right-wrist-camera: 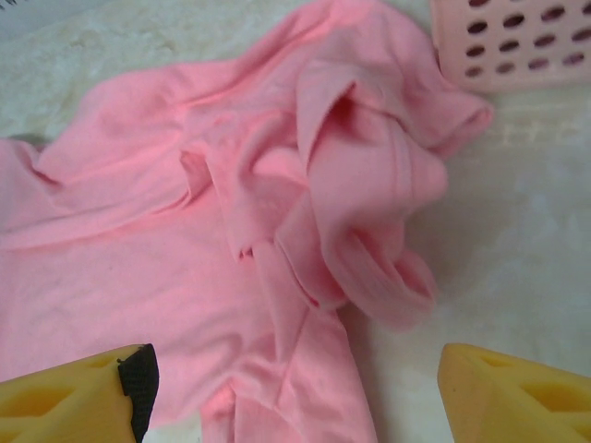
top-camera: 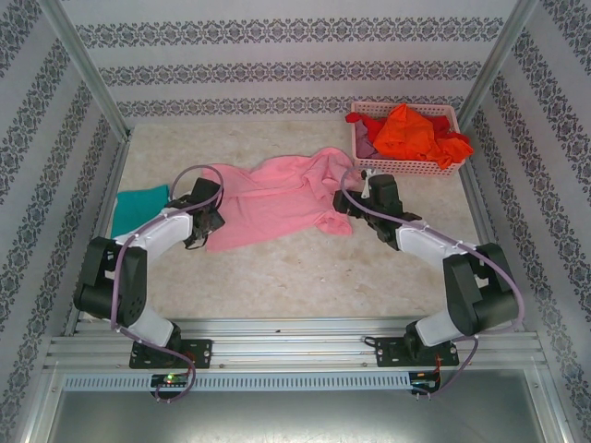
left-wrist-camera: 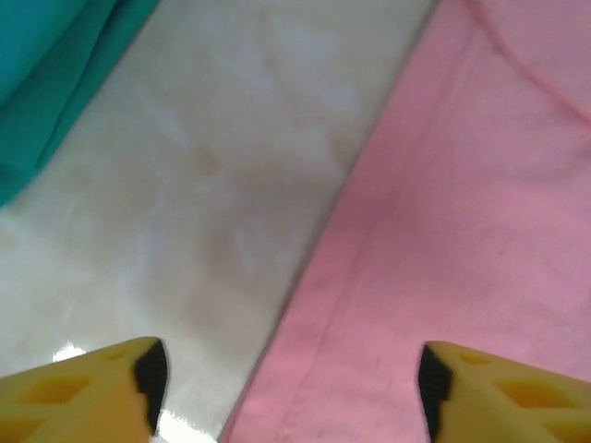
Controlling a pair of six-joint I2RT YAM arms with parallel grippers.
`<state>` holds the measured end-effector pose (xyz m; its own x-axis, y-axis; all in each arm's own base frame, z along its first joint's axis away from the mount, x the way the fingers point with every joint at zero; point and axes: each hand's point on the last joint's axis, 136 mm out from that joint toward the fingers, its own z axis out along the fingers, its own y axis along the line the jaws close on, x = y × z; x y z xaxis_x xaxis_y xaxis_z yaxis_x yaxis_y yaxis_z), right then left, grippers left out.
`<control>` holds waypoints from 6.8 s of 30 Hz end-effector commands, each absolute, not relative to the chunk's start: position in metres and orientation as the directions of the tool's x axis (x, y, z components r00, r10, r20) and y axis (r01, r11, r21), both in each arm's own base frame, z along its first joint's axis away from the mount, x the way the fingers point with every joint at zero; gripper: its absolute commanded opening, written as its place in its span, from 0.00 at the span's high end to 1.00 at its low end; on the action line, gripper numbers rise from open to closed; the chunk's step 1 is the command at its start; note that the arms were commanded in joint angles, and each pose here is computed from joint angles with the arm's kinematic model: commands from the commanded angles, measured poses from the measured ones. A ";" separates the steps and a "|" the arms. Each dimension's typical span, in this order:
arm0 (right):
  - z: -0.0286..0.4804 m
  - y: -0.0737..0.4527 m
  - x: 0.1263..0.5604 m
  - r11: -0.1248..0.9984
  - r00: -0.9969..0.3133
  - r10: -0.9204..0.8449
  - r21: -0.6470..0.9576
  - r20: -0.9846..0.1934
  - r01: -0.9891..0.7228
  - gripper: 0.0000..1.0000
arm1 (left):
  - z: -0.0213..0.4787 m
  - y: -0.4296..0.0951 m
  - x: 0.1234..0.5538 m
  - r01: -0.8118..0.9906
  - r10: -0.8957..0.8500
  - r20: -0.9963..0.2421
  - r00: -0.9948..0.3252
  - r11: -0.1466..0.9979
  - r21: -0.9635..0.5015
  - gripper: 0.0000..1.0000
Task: Fold and stack the t-shirts
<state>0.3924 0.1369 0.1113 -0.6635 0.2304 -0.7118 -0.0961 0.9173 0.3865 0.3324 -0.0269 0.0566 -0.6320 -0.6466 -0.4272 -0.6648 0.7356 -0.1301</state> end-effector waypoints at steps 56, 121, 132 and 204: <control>0.044 0.120 0.372 0.922 -0.793 0.248 0.386 -0.557 0.017 1.00 | 0.038 -0.039 0.310 -0.777 -0.837 -0.294 -0.462 0.542 -0.320 1.00; 0.028 0.142 0.350 0.993 -0.903 0.111 0.004 -0.416 0.121 0.59 | 0.041 -0.009 0.309 -0.775 -0.828 -0.331 -0.453 0.549 -0.313 1.00; 0.002 0.137 0.343 0.992 -0.932 0.115 -0.004 -0.344 0.124 0.83 | 0.040 -0.010 0.312 -0.760 -0.817 -0.340 -0.466 0.566 -0.319 1.00; 0.492 0.163 0.455 0.914 0.040 0.178 0.150 -0.983 -0.377 1.00 | 0.443 0.048 0.433 -0.293 -0.605 -0.796 0.028 0.756 -0.585 1.00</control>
